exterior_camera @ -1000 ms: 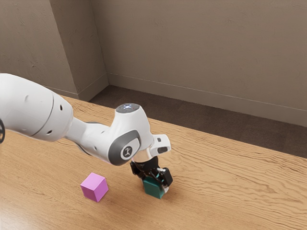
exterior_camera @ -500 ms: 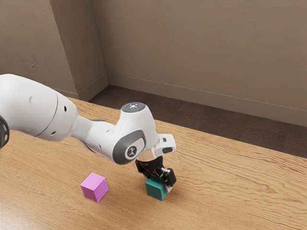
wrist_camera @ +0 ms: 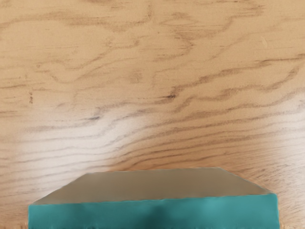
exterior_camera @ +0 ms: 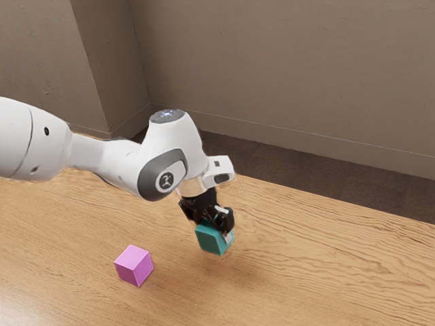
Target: Pick up the blue block with one arm, and put the blue block on the pink block with one arm
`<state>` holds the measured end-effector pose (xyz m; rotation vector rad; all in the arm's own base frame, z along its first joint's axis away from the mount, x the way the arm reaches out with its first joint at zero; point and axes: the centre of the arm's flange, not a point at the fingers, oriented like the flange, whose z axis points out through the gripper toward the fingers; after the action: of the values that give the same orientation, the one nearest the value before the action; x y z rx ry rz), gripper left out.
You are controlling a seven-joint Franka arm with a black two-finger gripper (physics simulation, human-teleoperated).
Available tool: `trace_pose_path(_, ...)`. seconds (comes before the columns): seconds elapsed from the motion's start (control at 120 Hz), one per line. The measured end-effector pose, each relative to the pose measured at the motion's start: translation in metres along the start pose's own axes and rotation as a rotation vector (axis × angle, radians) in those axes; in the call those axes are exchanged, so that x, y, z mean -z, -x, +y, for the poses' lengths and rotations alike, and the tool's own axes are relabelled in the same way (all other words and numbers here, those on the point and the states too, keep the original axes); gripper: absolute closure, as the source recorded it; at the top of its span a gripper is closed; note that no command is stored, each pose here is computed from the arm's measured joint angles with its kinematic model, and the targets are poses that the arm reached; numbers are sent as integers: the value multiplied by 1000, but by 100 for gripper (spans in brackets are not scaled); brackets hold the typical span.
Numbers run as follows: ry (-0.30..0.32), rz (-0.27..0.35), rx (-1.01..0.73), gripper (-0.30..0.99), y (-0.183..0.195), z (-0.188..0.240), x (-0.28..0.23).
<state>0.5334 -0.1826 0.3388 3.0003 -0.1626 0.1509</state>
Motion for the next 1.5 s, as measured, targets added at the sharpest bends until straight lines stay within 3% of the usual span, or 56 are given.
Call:
trace_pose_path(0.133,-35,86,-6,34,24,-30,124)
trace_pose_path(0.25,-94,92,124,33,71,-112,175)
trace_pose_path(0.35,-127,32,197,33,93,-148,166)
trace_pose_path(0.525,-160,-99,222,33,96,-161,107)
trace_pose_path(0.65,-172,-132,225,33,91,-163,77)
trace_pose_path(1.0,-178,-129,222,33,81,-156,52)
trace_pose_path(1.15,-175,-79,172,33,86,-133,69)
trace_pose_path(1.5,-165,-20,116,33,101,-135,59)
